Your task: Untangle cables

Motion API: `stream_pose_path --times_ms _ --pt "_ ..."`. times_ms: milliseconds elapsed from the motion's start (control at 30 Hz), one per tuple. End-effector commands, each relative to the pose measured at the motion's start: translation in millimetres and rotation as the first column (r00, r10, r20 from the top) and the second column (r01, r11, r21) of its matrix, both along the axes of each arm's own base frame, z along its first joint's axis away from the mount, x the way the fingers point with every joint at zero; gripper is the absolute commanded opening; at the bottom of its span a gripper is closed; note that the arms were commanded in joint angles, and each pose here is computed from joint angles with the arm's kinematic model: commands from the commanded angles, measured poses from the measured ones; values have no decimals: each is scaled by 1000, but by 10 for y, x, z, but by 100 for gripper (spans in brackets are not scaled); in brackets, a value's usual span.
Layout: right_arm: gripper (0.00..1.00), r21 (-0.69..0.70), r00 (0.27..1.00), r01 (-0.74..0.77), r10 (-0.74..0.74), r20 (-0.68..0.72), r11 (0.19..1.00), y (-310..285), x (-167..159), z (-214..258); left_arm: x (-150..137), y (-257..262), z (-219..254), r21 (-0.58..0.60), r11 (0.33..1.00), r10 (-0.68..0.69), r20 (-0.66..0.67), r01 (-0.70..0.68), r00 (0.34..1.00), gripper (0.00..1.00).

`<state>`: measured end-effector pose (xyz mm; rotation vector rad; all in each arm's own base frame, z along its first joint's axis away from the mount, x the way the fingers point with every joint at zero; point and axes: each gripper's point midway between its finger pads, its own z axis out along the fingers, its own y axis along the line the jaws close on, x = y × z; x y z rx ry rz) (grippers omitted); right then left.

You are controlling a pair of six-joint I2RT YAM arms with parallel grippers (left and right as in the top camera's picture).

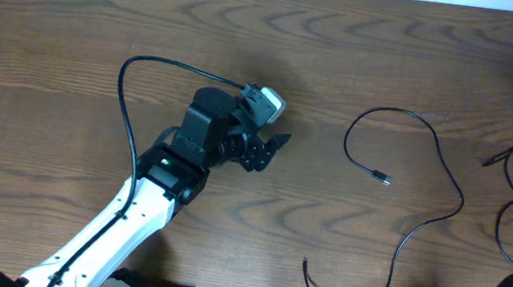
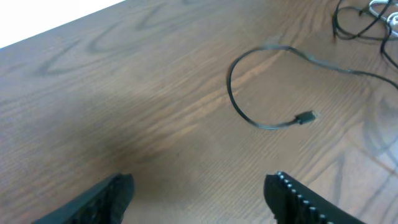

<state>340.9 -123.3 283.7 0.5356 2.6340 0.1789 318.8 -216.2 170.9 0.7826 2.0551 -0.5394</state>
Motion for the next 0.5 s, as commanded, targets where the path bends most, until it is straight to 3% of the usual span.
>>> stream_pose_path --times_ms 0,100,200,467 --pt "99 -26 999 -44 44 -12 999 111 1 7 -153 -117 -127 -1 993 -118 -58 118 991 69" --pt "99 -38 997 -73 74 12 997 217 26 74 -438 -284 -253 -60 956 -291 -136 286 947 69" --pt "99 -48 993 -105 107 48 993 339 44 171 -550 -397 -397 -72 934 -357 -178 349 917 69" --pt "99 -77 982 -150 158 104 986 546 -41 379 -807 -870 -667 -22 850 -524 -140 527 840 74"
